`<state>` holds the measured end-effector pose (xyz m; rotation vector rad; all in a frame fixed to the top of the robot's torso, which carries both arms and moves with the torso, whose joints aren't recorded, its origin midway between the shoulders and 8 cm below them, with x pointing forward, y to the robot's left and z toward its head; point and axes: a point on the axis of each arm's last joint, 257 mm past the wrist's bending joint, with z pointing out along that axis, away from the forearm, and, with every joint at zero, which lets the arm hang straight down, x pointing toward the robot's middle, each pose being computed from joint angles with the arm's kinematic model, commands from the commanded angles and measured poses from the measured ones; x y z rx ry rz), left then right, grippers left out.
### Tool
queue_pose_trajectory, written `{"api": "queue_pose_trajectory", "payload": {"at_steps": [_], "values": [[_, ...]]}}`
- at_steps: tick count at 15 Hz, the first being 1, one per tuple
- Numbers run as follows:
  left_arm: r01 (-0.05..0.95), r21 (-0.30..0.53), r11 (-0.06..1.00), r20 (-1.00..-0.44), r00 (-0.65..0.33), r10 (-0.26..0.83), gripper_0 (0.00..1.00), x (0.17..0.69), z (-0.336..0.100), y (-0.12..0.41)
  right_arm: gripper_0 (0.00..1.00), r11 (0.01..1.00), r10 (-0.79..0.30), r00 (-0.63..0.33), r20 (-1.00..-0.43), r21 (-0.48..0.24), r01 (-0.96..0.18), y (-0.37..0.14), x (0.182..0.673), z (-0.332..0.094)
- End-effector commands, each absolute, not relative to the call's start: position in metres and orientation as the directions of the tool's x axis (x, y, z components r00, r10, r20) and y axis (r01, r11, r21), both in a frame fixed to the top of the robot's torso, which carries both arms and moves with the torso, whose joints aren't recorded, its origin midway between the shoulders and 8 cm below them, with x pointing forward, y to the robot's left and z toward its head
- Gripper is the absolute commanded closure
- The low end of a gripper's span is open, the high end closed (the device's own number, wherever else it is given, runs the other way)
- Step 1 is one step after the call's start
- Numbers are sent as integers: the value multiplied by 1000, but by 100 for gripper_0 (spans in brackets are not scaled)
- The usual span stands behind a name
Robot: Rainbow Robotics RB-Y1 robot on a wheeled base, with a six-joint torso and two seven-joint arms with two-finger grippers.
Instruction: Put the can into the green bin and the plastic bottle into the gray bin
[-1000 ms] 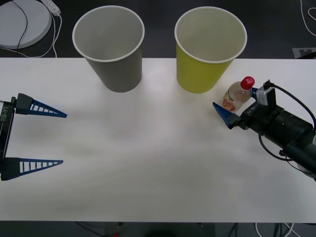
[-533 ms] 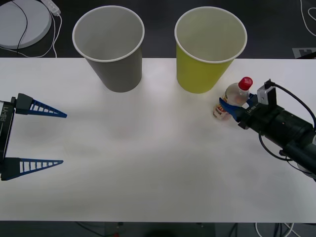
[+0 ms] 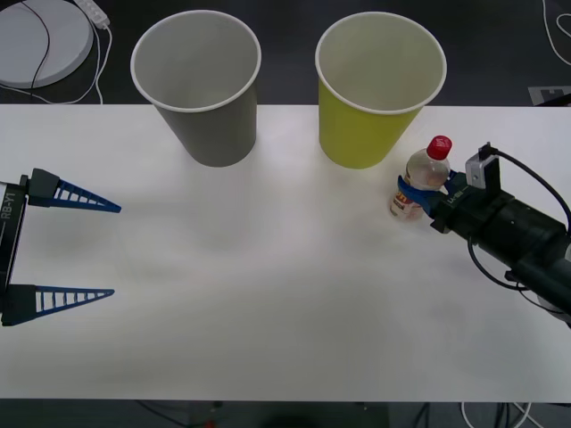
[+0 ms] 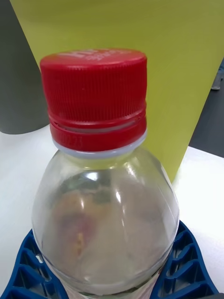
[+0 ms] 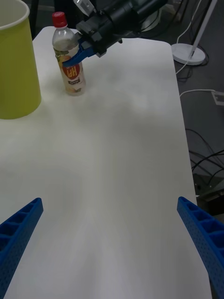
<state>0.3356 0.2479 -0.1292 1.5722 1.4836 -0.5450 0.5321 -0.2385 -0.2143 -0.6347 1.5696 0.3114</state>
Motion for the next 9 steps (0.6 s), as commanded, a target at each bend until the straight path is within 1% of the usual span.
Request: {"api": "queue_pose_trajectory", "payload": {"at_steps": [1,5,9], "values": [[950,296,102,-804,190,563,0,336,-129,248,100,805,-203,-1,-979,-166,-569,-241,530,-215],[950,296,102,-804,190,563,0,336,-129,248,100,802,-186,-8,-983,-147,-579,-246,521,-212],[950,296,102,-804,190,563,0,336,-129,248,100,790,-188,5,-982,-154,-593,-249,500,-202]]}}
